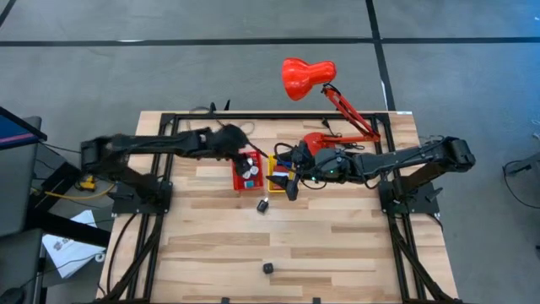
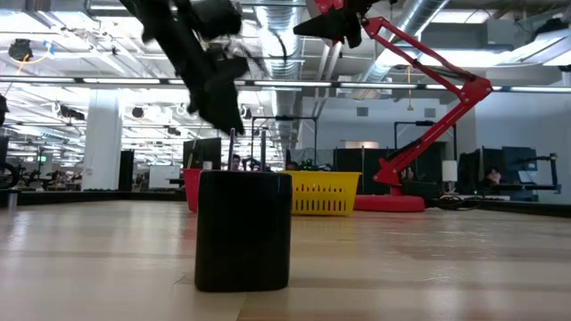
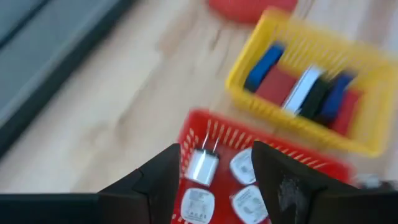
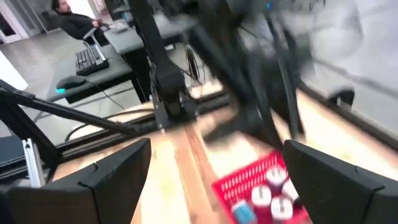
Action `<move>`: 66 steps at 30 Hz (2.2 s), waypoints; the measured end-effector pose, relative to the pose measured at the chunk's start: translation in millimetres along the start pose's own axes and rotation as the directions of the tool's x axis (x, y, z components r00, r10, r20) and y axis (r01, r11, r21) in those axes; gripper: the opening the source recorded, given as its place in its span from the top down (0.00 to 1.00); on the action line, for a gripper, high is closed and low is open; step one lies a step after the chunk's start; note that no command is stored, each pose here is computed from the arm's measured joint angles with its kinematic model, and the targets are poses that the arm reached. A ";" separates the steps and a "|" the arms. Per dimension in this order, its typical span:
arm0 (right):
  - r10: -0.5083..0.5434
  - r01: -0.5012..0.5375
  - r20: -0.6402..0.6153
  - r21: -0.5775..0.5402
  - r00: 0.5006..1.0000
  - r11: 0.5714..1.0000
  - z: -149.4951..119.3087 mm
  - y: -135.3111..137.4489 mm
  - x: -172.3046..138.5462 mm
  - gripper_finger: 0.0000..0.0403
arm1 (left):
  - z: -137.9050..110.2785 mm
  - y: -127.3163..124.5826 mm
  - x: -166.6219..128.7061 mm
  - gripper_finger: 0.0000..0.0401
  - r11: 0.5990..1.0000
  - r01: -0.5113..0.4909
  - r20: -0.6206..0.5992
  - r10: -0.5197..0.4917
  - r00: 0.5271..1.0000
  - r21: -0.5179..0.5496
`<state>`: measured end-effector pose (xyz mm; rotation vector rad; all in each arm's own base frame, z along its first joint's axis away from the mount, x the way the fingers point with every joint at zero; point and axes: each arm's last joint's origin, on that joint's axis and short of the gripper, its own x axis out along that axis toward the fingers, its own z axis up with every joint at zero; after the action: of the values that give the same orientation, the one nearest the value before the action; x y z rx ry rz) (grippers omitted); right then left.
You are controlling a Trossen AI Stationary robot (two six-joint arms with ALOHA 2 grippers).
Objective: Pick & Place Office items
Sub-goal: Put the bottom black charger adapter into the red basket
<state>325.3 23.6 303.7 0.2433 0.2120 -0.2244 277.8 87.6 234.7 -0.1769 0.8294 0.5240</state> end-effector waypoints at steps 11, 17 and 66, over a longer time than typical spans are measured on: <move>-0.007 -0.008 -0.305 -0.048 0.952 0.999 -44.2 10.3 5.5 0.11 | -15.9 -14.5 -99.3 0.49 0.963 0.263 0.396 -0.264 0.879 0.059; 0.053 -0.087 -0.346 -0.085 0.937 0.993 -73.7 34.8 20.0 0.11 | -35.1 -33.4 -117.9 0.44 0.915 0.394 0.439 -0.392 0.808 0.092; 0.230 -0.404 -0.593 -0.177 0.772 0.897 -188.2 173.6 52.3 0.23 | -83.6 -92.7 -139.9 0.47 0.687 0.715 0.259 -0.720 0.644 0.132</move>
<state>383.6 226.8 150.0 0.0342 0.7815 0.2359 192.1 -73.5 277.7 -0.3852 0.4067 -0.2247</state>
